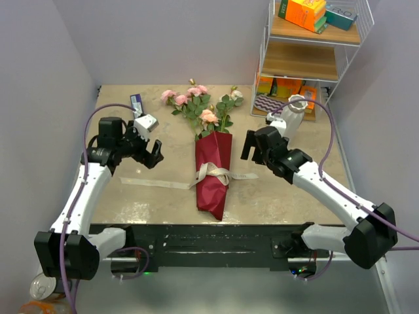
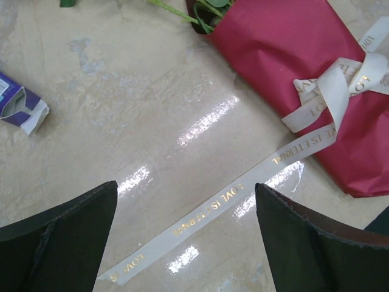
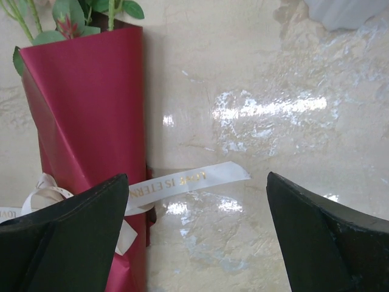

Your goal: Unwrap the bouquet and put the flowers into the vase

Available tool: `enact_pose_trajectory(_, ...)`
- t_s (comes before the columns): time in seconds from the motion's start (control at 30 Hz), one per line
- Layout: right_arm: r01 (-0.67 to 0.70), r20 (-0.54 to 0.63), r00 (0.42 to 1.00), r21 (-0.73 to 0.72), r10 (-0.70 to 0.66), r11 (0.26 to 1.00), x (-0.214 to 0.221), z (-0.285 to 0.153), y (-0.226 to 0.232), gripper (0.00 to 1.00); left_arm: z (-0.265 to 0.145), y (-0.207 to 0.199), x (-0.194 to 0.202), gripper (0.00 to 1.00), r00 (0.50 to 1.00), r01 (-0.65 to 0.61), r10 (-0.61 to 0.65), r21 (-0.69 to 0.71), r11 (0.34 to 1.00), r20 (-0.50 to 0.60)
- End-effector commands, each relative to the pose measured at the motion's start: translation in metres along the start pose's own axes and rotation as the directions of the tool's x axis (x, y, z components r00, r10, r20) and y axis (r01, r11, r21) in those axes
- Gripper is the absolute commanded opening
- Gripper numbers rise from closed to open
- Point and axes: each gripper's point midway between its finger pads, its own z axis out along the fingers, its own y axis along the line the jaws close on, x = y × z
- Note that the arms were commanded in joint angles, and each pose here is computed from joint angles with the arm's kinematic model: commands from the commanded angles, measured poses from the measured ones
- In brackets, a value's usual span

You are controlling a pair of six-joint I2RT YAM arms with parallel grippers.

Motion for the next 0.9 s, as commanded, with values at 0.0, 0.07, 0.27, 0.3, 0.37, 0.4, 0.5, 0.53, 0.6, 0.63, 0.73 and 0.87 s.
enact_pose_trajectory(0.0, -0.083, -0.037, 0.996, -0.051, 0.081, 0.995, 0.013, 0.010, 0.013, 0.99, 0.001, -0.027, -0.005, 1.00, 0.997, -0.083, 0.082, 0.154, 0.984, 0.014)
enact_pose_trajectory(0.07, -0.086, -0.094, 0.992, -0.043, 0.082, 0.995, 0.030, 0.019, 0.015, 0.99, 0.005, -0.044, 0.000, 1.00, 0.992, -0.122, 0.123, 0.236, 0.964, 0.011)
enact_pose_trajectory(0.27, -0.180, -0.193, 0.964, 0.025, 0.181, 0.983, 0.075, 0.041, 0.008, 0.98, 0.025, -0.086, 0.020, 1.00, 0.971, -0.216, 0.238, 0.397, 0.892, -0.005)
enact_pose_trajectory(0.3, -0.204, -0.189, 0.960, 0.026, 0.206, 0.979, 0.075, 0.044, 0.010, 0.98, 0.028, -0.091, 0.024, 1.00, 0.967, -0.224, 0.253, 0.412, 0.883, -0.016)
enact_pose_trajectory(0.37, -0.219, -0.197, 0.955, 0.030, 0.220, 0.975, 0.081, 0.046, 0.008, 0.98, 0.039, -0.103, 0.030, 1.00, 0.953, -0.252, 0.299, 0.443, 0.861, -0.039)
enact_pose_trajectory(0.4, -0.219, -0.194, 0.956, 0.030, 0.221, 0.975, 0.082, 0.048, 0.008, 0.98, 0.042, -0.107, 0.032, 1.00, 0.950, -0.256, 0.308, 0.454, 0.853, -0.044)
enact_pose_trajectory(0.5, -0.211, -0.190, 0.957, 0.059, 0.219, 0.976, 0.086, 0.048, 0.000, 0.98, 0.057, -0.115, 0.040, 1.00, 0.938, -0.266, 0.339, 0.480, 0.836, -0.071)
enact_pose_trajectory(0.53, -0.211, -0.191, 0.956, 0.069, 0.221, 0.975, 0.087, 0.048, -0.002, 0.98, 0.063, -0.118, 0.046, 1.00, 0.934, -0.259, 0.345, 0.492, 0.831, -0.092)
enact_pose_trajectory(0.6, -0.215, -0.189, 0.955, 0.096, 0.229, 0.972, 0.089, 0.044, -0.008, 0.99, 0.072, -0.123, 0.049, 1.00, 0.927, -0.278, 0.366, 0.500, 0.820, -0.086)
enact_pose_trajectory(0.63, -0.219, -0.188, 0.954, 0.101, 0.234, 0.971, 0.089, 0.043, -0.010, 0.99, 0.079, -0.121, 0.050, 1.00, 0.919, -0.296, 0.384, 0.485, 0.823, -0.089)
enact_pose_trajectory(0.73, -0.263, -0.201, 0.940, 0.094, 0.277, 0.960, 0.093, 0.037, -0.009, 0.99, 0.093, -0.122, 0.058, 1.00, 0.900, -0.330, 0.424, 0.477, 0.814, -0.100)
enact_pose_trajectory(0.87, -0.369, -0.210, 0.901, 0.089, 0.380, 0.925, 0.095, 0.035, -0.001, 0.99, 0.108, -0.122, 0.067, 1.00, 0.885, -0.351, 0.453, 0.485, 0.801, -0.108)
